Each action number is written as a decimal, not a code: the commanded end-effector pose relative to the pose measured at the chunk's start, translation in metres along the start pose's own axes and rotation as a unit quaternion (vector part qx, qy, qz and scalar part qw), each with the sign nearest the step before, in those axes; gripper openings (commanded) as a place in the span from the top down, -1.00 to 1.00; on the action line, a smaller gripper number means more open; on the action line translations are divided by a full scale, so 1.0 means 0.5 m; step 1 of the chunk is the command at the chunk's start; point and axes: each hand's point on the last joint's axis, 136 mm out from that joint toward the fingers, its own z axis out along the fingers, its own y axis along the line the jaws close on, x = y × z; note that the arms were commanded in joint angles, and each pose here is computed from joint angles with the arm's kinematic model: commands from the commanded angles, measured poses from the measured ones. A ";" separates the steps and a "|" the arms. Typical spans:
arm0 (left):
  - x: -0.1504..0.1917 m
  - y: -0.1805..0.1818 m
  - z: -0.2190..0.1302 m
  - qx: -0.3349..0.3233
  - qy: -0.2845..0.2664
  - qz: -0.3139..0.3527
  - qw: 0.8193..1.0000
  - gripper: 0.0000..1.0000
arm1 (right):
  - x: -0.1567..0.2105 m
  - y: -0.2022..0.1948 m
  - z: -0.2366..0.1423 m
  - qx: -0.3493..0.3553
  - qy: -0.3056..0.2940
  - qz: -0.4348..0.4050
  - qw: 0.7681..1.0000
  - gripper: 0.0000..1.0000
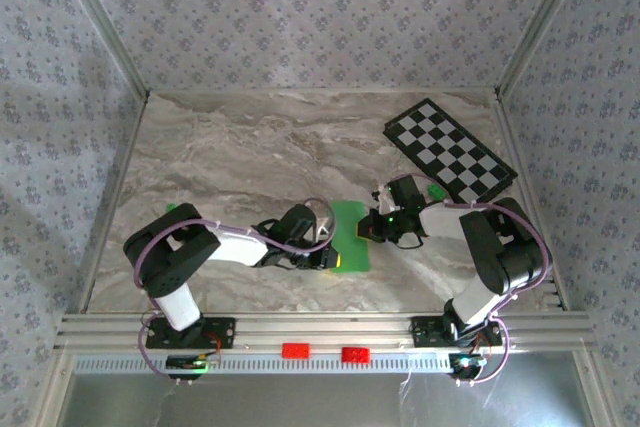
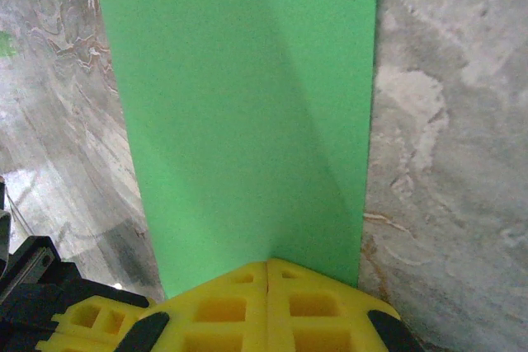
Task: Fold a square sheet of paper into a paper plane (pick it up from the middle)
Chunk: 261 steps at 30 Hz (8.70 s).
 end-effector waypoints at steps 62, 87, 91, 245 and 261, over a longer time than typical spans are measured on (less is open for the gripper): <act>-0.062 0.033 0.005 0.002 0.008 -0.030 1.000 0.90 | 0.086 -0.148 0.001 0.144 0.042 0.069 0.986 1.00; -0.206 0.054 0.000 -0.049 -0.021 -0.079 0.995 0.85 | 0.086 -0.150 0.002 0.147 0.043 0.069 0.986 1.00; -0.189 0.086 0.002 -0.069 -0.021 -0.090 0.993 0.85 | 0.086 -0.148 0.001 0.145 0.043 0.069 0.986 1.00; -0.323 -0.024 0.019 -0.011 -0.061 -0.027 0.998 0.68 | 0.043 0.020 -0.081 -0.110 0.015 0.126 0.986 0.90; -0.304 -0.069 -0.148 -0.044 -0.195 0.063 0.978 0.47 | 0.006 0.045 -0.054 -0.130 -0.004 0.124 0.984 0.73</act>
